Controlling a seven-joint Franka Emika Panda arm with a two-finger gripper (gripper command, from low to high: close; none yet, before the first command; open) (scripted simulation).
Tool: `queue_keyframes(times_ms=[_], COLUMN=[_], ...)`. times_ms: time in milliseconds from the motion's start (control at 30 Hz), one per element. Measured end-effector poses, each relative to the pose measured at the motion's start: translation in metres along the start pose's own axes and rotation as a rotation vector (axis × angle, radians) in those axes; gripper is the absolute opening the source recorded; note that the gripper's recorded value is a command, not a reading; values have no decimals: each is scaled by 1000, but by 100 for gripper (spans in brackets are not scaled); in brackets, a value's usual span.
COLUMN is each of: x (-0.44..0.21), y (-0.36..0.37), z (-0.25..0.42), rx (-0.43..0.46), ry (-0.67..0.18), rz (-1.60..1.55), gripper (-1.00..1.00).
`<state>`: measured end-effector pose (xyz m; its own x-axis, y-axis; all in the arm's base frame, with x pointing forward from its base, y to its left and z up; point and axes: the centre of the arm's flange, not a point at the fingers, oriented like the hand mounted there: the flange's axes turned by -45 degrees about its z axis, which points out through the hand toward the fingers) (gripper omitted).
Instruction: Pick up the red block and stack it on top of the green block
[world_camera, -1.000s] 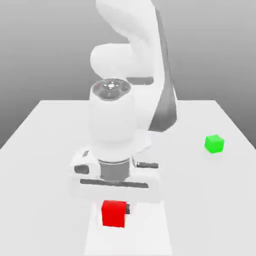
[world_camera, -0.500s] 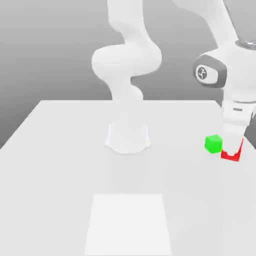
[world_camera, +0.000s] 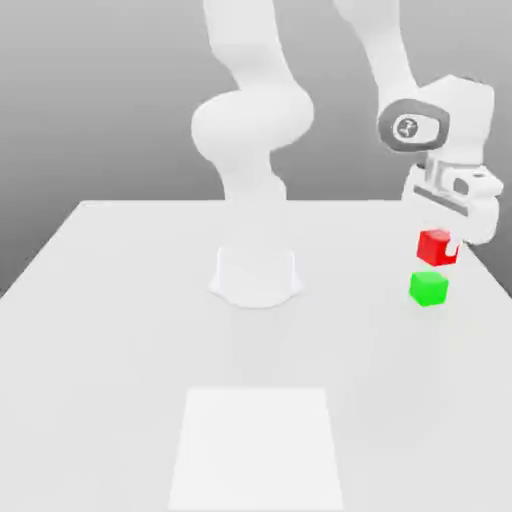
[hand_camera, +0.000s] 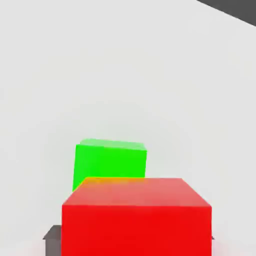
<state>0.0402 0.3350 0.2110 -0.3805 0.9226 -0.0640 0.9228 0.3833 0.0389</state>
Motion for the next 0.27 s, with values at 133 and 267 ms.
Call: queue_keyframes(times_ms=[133, 267], x=[1, 3], y=[-1, -6], z=[17, 30], rx=[3, 26], ry=[7, 43], rz=[-1, -2], gripper=[-100, -100])
